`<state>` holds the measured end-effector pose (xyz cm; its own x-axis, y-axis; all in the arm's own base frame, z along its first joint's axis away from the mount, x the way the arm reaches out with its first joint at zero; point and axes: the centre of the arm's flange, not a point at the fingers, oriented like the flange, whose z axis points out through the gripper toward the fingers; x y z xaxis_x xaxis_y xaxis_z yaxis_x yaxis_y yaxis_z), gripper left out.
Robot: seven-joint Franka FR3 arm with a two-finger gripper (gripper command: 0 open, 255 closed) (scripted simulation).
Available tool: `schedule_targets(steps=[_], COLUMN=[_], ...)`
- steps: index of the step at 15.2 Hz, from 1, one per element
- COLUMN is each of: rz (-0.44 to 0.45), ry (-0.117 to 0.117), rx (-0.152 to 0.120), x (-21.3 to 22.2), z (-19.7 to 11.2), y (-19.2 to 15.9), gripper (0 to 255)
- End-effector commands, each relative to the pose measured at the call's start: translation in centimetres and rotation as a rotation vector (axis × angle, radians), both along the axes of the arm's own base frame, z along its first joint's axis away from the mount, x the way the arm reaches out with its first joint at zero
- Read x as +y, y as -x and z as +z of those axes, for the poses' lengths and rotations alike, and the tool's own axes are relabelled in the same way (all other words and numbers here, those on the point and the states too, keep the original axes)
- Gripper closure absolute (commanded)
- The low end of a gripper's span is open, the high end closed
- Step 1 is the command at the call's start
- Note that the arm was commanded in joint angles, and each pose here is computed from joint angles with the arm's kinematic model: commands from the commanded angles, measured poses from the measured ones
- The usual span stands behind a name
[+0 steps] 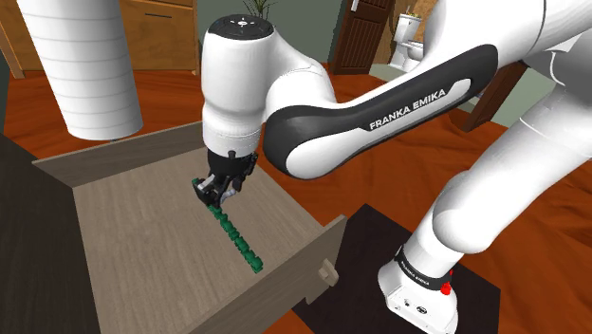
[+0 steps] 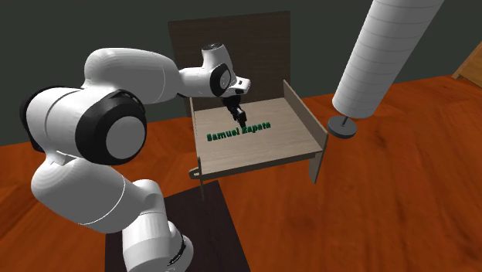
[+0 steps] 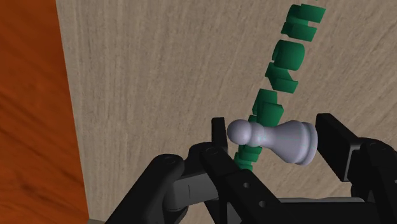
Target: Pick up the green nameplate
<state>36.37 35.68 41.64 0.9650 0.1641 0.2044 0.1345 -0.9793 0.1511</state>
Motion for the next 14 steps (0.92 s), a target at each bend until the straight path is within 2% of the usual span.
schedule_targets(steps=[1, 14], rz=[0.000, 0.000], ry=[0.000, 0.000], rx=[0.001, 0.001], x=[0.0, 0.0], z=[0.5, 7.3], y=[0.0, 0.0], gripper=[255, 255])
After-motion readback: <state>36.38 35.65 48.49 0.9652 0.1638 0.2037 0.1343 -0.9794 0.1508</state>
